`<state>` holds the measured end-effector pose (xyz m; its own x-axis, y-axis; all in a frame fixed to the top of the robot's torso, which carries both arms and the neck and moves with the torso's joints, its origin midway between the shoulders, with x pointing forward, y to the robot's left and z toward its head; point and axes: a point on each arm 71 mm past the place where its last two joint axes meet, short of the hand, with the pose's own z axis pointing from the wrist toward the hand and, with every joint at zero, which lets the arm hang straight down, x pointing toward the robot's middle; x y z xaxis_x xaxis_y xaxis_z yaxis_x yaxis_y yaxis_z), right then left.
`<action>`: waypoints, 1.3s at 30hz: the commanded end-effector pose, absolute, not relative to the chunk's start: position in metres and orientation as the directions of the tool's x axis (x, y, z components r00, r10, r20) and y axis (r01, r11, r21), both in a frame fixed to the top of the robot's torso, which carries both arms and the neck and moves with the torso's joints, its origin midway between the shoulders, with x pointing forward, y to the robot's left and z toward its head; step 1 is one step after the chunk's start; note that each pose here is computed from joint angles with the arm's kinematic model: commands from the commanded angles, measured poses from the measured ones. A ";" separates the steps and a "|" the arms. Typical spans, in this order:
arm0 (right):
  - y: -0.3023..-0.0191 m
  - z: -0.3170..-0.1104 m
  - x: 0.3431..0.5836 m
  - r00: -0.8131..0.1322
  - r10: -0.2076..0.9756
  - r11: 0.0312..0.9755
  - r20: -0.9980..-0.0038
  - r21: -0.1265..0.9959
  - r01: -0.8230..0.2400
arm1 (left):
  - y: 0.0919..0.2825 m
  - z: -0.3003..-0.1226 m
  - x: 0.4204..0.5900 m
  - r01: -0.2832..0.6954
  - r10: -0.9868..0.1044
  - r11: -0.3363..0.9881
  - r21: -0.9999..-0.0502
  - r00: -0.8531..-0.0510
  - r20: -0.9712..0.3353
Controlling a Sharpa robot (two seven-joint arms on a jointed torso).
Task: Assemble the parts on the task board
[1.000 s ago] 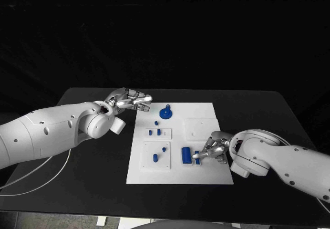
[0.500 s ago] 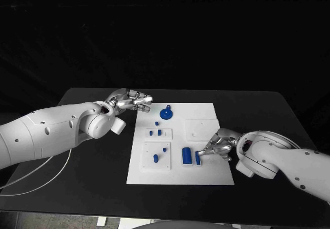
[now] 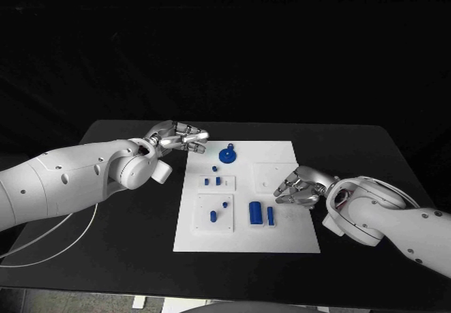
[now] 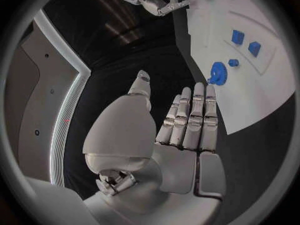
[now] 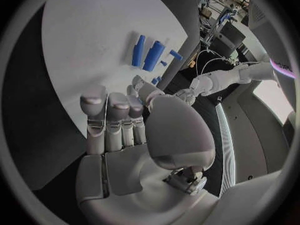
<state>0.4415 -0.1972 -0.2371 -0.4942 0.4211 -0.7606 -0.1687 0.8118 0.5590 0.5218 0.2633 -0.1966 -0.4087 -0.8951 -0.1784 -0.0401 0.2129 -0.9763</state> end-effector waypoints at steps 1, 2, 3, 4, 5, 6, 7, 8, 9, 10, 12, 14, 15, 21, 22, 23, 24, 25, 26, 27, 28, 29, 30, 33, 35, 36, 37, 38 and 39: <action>-0.190 -0.234 0.437 -0.483 0.371 0.787 -0.793 0.545 -0.290 | 0.262 -0.196 0.522 -0.034 -0.892 0.210 -0.977 -0.415 -0.178; -0.189 -0.234 0.437 -0.485 0.366 0.786 -0.794 0.543 -0.296 | 0.262 -0.196 0.522 -0.034 -0.893 0.210 -0.977 -0.415 -0.178; -0.188 -0.235 0.436 -0.487 0.357 0.786 -0.797 0.539 -0.304 | 0.262 -0.196 0.522 -0.034 -0.893 0.210 -0.977 -0.415 -0.178; -0.188 -0.235 0.435 -0.489 0.350 0.786 -0.799 0.534 -0.311 | 0.262 -0.196 0.522 -0.034 -0.893 0.210 -0.977 -0.415 -0.178; -0.188 -0.235 0.435 -0.489 0.348 0.787 -0.800 0.533 -0.312 | 0.262 -0.196 0.522 -0.034 -0.892 0.210 -0.977 -0.415 -0.178; -0.188 -0.237 0.435 -0.491 0.335 0.789 -0.804 0.524 -0.319 | 0.262 -0.196 0.522 -0.034 -0.892 0.210 -0.977 -0.415 -0.177; -0.187 -0.238 0.434 -0.492 0.327 0.792 -0.807 0.518 -0.324 | 0.262 -0.196 0.522 -0.033 -0.892 0.210 -0.977 -0.415 -0.177; -0.187 -0.238 0.434 -0.493 0.322 0.793 -0.808 0.515 -0.326 | 0.262 -0.196 0.522 -0.033 -0.892 0.210 -0.977 -0.415 -0.177; -0.187 -0.239 0.433 -0.494 0.317 0.795 -0.810 0.511 -0.328 | 0.262 -0.196 0.521 -0.033 -0.892 0.210 -0.977 -0.415 -0.177; -0.187 -0.240 0.433 -0.495 0.310 0.796 -0.811 0.507 -0.331 | 0.262 -0.196 0.521 -0.033 -0.892 0.209 -0.977 -0.416 -0.177; -0.186 -0.242 0.432 -0.498 0.302 0.798 -0.813 0.501 -0.334 | 0.262 -0.196 0.521 -0.033 -0.892 0.209 -0.977 -0.416 -0.177; -0.185 -0.243 0.431 -0.500 0.297 0.800 -0.814 0.498 -0.336 | 0.262 -0.196 0.521 -0.033 -0.892 0.209 -0.977 -0.416 -0.177; -0.185 -0.244 0.431 -0.499 0.296 0.800 -0.814 0.497 -0.336 | 0.262 -0.196 0.521 -0.033 -0.892 0.209 -0.977 -0.416 -0.177; -0.182 -0.246 0.431 -0.501 0.288 0.803 -0.816 0.491 -0.337 | 0.262 -0.196 0.521 -0.033 -0.892 0.209 -0.977 -0.415 -0.177; -0.182 -0.246 0.430 -0.502 0.287 0.804 -0.816 0.491 -0.337 | 0.262 -0.196 0.521 -0.033 -0.892 0.209 -0.977 -0.415 -0.177; -0.182 -0.247 0.430 -0.503 0.286 0.804 -0.815 0.490 -0.337 | 0.262 -0.196 0.521 -0.033 -0.892 0.209 -0.977 -0.415 -0.177; -0.181 -0.247 0.431 -0.504 0.285 0.804 -0.815 0.490 -0.337 | 0.262 -0.196 0.521 -0.033 -0.892 0.209 -0.977 -0.415 -0.177; -0.181 -0.247 0.431 -0.505 0.285 0.804 -0.815 0.490 -0.337 | 0.262 -0.196 0.521 -0.033 -0.893 0.210 -0.977 -0.415 -0.177; -0.180 -0.248 0.431 -0.504 0.285 0.805 -0.815 0.489 -0.336 | 0.262 -0.196 0.521 -0.033 -0.893 0.210 -0.977 -0.414 -0.177; -0.180 -0.248 0.431 -0.504 0.284 0.806 -0.816 0.488 -0.335 | 0.263 -0.196 0.521 -0.033 -0.893 0.210 -0.977 -0.414 -0.177; -0.180 -0.248 0.431 -0.502 0.284 0.807 -0.817 0.486 -0.334 | 0.263 -0.196 0.521 -0.034 -0.893 0.210 -0.977 -0.414 -0.177; -0.180 -0.249 0.432 -0.501 0.284 0.809 -0.818 0.485 -0.333 | 0.263 -0.196 0.521 -0.034 -0.893 0.210 -0.977 -0.414 -0.178; -0.180 -0.249 0.432 -0.499 0.284 0.810 -0.819 0.484 -0.332 | 0.263 -0.196 0.521 -0.034 -0.893 0.210 -0.977 -0.414 -0.178; -0.179 -0.251 0.433 -0.495 0.281 0.814 -0.822 0.478 -0.330 | 0.263 -0.196 0.521 -0.034 -0.893 0.210 -0.977 -0.414 -0.178; -0.178 -0.252 0.433 -0.494 0.280 0.816 -0.823 0.475 -0.329 | 0.263 -0.196 0.521 -0.034 -0.893 0.210 -0.977 -0.414 -0.178; -0.177 -0.252 0.434 -0.495 0.279 0.817 -0.823 0.474 -0.328 | 0.263 -0.196 0.521 -0.034 -0.893 0.210 -0.977 -0.414 -0.178; -0.177 -0.253 0.434 -0.496 0.278 0.818 -0.823 0.474 -0.327 | 0.263 -0.196 0.521 -0.034 -0.893 0.210 -0.977 -0.414 -0.178; -0.176 -0.254 0.433 -0.498 0.277 0.819 -0.822 0.473 -0.325 | 0.263 -0.196 0.521 -0.034 -0.893 0.211 -0.977 -0.414 -0.178; -0.176 -0.255 0.433 -0.500 0.277 0.819 -0.821 0.473 -0.324 | 0.263 -0.196 0.521 -0.034 -0.893 0.211 -0.977 -0.414 -0.178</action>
<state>0.4342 -0.1761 -0.2525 -0.4972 0.3012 -0.8137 -0.3185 0.8090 0.4941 0.5212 0.2645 -0.1966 -0.4078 -0.8954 -0.1790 -0.0411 0.2138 -0.9760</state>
